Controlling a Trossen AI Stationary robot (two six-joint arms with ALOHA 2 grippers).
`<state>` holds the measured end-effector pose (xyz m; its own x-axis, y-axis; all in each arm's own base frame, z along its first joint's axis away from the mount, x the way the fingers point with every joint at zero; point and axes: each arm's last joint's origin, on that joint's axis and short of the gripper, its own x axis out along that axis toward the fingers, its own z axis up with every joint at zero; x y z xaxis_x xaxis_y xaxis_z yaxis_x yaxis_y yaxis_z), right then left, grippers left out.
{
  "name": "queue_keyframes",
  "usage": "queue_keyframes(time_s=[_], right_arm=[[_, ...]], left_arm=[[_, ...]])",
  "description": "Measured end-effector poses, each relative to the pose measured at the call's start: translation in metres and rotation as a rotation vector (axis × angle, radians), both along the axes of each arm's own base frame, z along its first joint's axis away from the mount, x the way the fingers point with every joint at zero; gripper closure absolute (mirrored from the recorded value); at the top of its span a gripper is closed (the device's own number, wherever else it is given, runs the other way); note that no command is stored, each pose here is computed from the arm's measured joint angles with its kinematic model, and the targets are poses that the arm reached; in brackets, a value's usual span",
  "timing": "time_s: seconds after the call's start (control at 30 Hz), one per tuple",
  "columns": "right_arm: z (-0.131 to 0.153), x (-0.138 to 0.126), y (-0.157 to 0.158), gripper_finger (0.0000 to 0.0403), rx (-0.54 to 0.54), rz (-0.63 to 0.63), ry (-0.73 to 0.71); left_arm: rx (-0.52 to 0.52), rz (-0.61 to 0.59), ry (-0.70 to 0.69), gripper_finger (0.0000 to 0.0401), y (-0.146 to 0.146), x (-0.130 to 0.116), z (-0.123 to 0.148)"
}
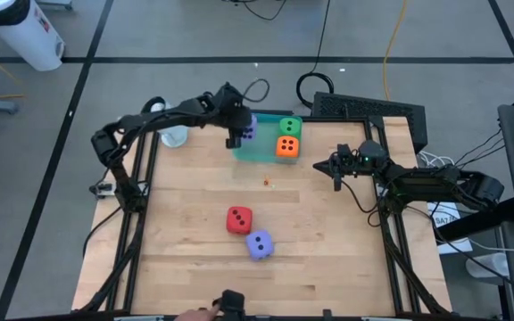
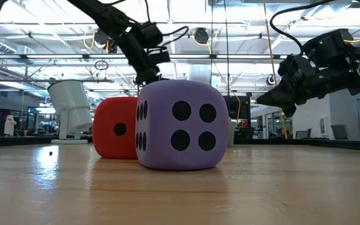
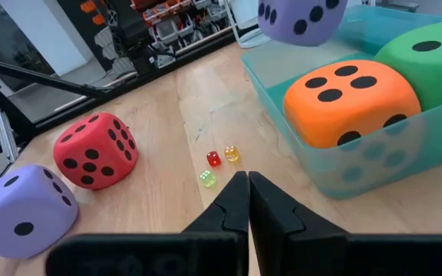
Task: Pick & Place Dice
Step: Put the large violet die into the blue bin, then put the large red die into the blue bin
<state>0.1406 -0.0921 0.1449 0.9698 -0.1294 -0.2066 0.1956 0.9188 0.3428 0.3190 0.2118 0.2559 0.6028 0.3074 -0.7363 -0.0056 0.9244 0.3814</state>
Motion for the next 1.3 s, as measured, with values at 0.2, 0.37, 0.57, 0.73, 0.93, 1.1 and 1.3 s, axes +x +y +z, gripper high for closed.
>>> queue_keyframes(time_s=[0.2,0.37,0.57,0.73,0.93,1.1,1.3], right_arm=[[-0.001,0.0,0.0,0.0403,-0.008,0.003,0.009],[-0.001,0.0,0.0,0.0403,-0.014,0.004,0.011],[-0.001,0.0,0.0,0.0403,-0.014,0.005,0.011],[-0.001,0.0,0.0,0.0403,-0.014,0.004,0.011],[0.001,0.0,0.0,0.0403,-0.027,0.004,-0.006],[0.001,0.0,0.0,0.0403,-0.023,0.003,-0.008],[0.002,0.0,0.0,0.0403,-0.027,-0.001,-0.014]], left_arm=[[0.086,-0.052,0.076,0.0248,-0.016,0.015,-0.009],[0.046,-0.08,0.173,0.0215,-0.029,0.015,-0.018],[0.038,0.011,0.24,0.0122,-0.038,0.014,-0.021],[0.071,0.016,0.187,0.0071,-0.052,0.016,-0.005],[0.095,-0.06,0.024,0.0139,-0.068,0.034,0.005],[-0.019,-0.065,-0.025,0.0334,-0.068,0.043,-0.006],[-0.108,0.073,-0.11,0.0388,-0.051,0.04,-0.004]])
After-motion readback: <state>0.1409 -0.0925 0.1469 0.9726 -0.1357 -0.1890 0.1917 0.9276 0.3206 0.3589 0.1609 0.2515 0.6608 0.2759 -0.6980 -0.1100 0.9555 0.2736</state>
